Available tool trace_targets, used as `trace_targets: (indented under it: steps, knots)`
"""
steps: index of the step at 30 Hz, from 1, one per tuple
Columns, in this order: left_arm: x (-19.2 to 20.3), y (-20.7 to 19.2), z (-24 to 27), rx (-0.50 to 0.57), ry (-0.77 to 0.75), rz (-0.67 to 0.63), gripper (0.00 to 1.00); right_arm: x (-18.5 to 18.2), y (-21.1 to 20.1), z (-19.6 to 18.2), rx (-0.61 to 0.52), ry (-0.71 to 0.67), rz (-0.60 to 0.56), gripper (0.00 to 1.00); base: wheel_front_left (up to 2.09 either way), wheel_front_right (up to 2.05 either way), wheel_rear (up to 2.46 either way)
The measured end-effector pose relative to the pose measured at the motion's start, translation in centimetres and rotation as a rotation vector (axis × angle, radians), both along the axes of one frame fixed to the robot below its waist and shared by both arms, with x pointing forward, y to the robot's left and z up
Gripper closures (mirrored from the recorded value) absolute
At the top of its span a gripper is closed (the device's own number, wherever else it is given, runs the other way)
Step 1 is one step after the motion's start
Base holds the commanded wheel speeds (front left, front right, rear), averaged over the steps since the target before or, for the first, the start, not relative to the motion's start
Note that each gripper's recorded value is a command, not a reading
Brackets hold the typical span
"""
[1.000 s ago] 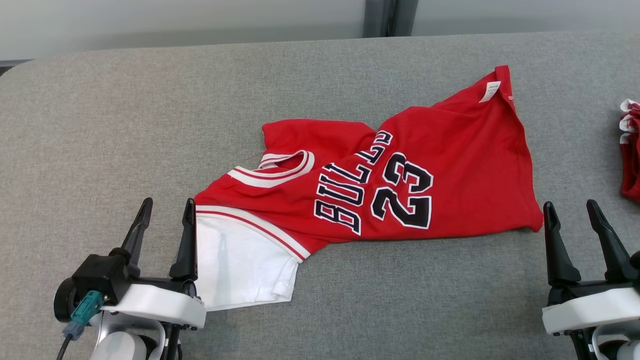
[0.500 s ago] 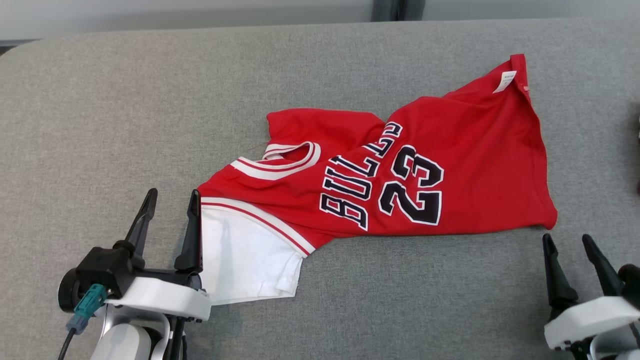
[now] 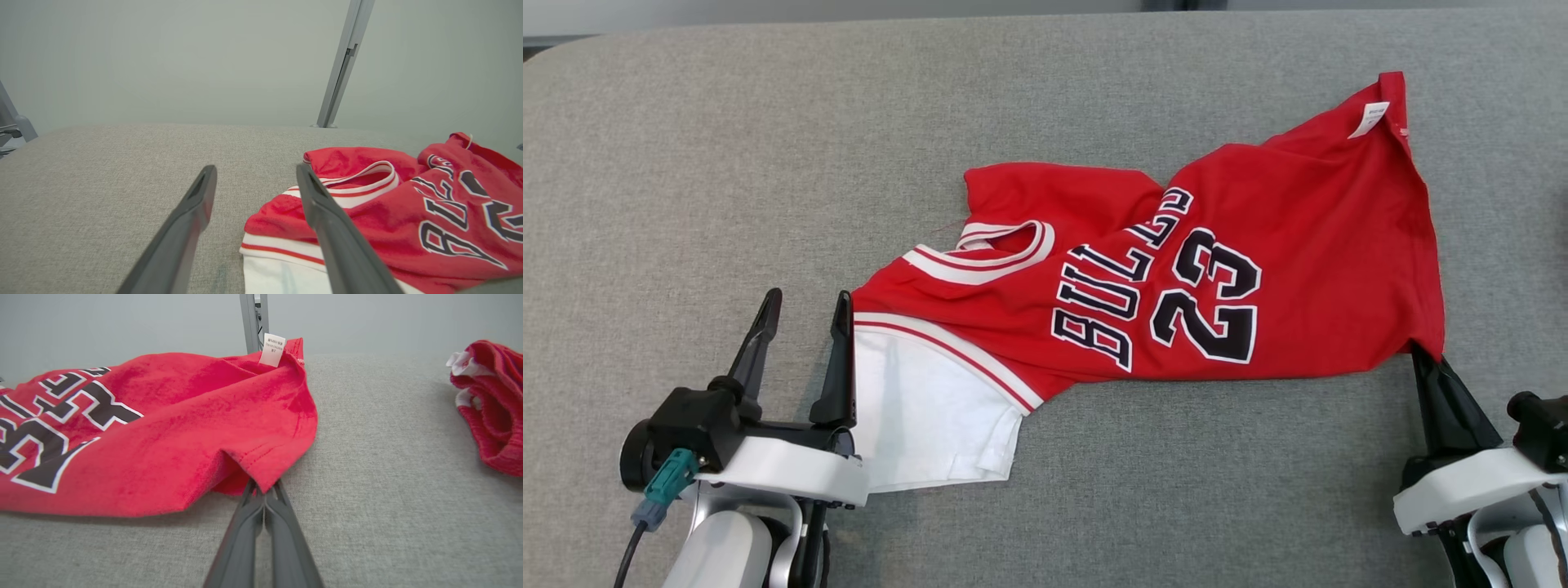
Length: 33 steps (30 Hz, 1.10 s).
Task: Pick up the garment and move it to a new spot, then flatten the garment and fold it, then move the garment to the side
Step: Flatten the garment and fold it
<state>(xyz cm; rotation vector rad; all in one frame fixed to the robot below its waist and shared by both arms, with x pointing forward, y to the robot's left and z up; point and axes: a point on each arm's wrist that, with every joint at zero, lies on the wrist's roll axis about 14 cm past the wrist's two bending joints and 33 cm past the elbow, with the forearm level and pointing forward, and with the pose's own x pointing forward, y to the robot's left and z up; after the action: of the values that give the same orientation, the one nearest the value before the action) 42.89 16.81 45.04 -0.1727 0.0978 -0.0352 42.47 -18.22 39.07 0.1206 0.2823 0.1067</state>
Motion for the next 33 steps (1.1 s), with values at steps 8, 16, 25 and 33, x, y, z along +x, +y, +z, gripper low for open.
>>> trace_targets:
  steps: [8,16,25,33]
  knots:
    - [0.2,-0.5,0.3,-0.003,-0.012,-0.012,0.00,-1.1,-0.6,3.4,-0.016,-0.084,-0.003,1.00,0.00,0.00,0.00]
    - [0.8,-1.5,0.7,-0.005,-0.024,-0.040,0.00,-2.5,-2.1,7.0,-0.059,-0.115,-0.024,1.00,0.00,0.00,0.00]
    - [0.8,-1.8,0.6,-0.008,-0.021,-0.048,0.00,-1.6,-2.9,11.7,-0.102,-0.203,-0.015,1.00,0.00,0.00,0.00]
    - [0.9,-0.9,0.2,-0.014,-0.017,-0.017,0.00,1.5,-1.0,12.2,-0.084,-0.224,0.062,1.00,0.00,0.00,0.00]
